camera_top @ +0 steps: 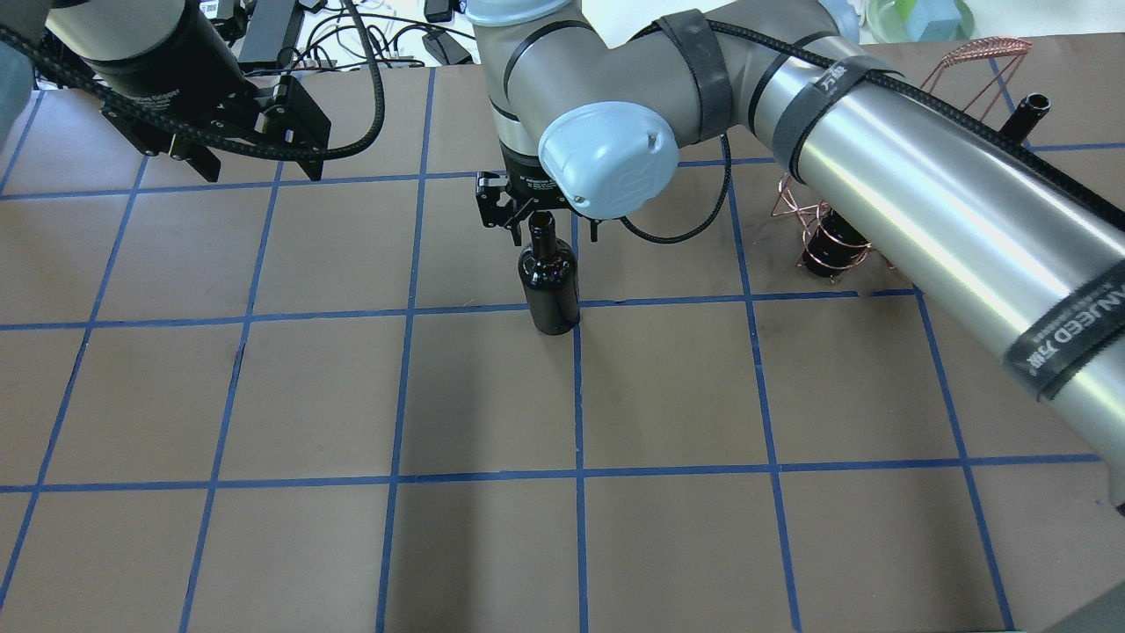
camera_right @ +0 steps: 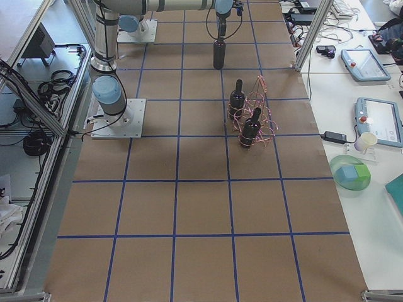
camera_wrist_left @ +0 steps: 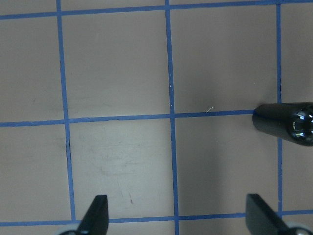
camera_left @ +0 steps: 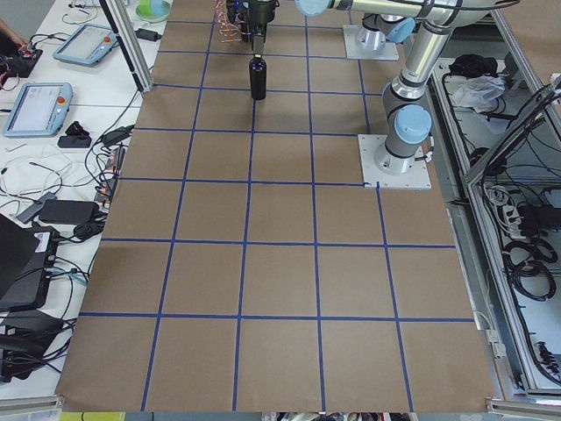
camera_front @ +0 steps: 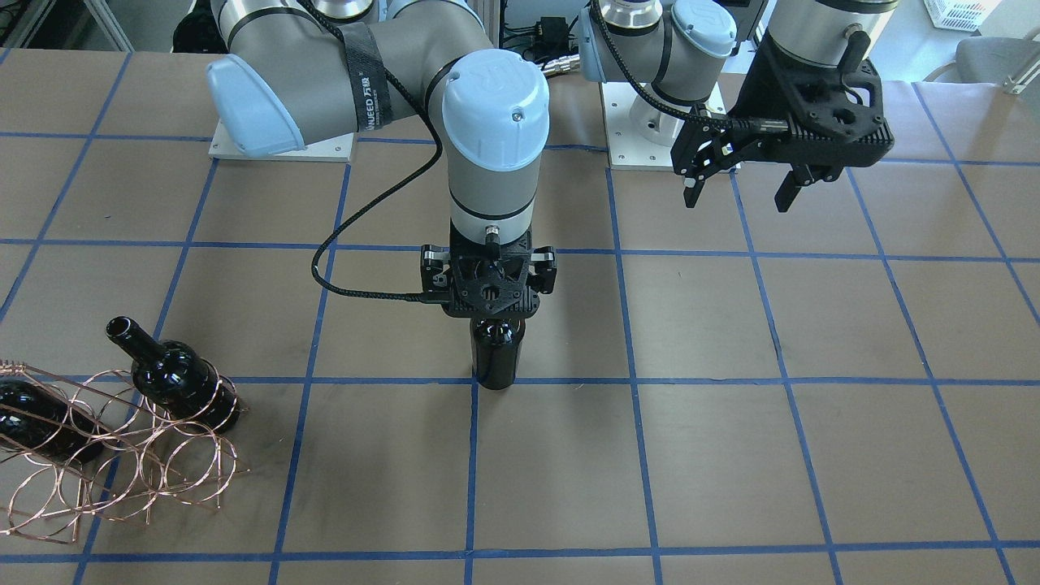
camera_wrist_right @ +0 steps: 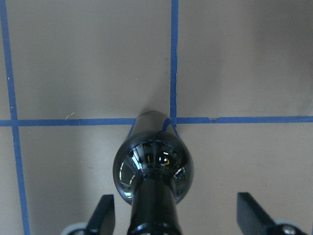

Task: Place wine into wine basket
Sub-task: 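Close the right gripper on the bottle neck and lift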

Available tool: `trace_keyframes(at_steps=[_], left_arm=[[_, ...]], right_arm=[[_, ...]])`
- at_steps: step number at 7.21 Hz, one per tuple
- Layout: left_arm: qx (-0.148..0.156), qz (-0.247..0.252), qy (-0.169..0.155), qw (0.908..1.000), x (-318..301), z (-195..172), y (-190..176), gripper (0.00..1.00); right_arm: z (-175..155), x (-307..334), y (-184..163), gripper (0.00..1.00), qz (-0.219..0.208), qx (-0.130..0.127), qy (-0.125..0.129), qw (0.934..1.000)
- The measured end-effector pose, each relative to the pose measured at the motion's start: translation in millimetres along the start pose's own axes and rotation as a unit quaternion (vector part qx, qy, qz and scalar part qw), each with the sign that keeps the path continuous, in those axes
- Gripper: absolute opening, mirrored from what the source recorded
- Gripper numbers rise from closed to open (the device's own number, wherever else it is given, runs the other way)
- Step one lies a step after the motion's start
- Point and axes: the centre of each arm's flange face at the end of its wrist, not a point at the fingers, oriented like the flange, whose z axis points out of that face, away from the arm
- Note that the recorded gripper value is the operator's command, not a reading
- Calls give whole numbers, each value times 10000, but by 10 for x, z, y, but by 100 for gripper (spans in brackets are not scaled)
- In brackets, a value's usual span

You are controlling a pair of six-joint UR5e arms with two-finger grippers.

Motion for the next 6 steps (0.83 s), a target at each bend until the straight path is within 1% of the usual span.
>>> trace_keyframes(at_steps=[3,4,5,6], left_arm=[[-31,-26,-4,10000,-60,2,-3,100],[-35,-34,-3,10000,-71,5,-4,100],[-40,-38,-3,10000,-77,7,-4,100],[-42,-42,-3,10000,-81,8,-5,100]], right_arm=[[13,-17,-4,78,4,27,-90,10000],[17,-25,-7,73,0,33,-125,9999],[19,-29,-7,66,-2,34,-140,9999],[23,-30,-6,54,-3,30,-147,9999]])
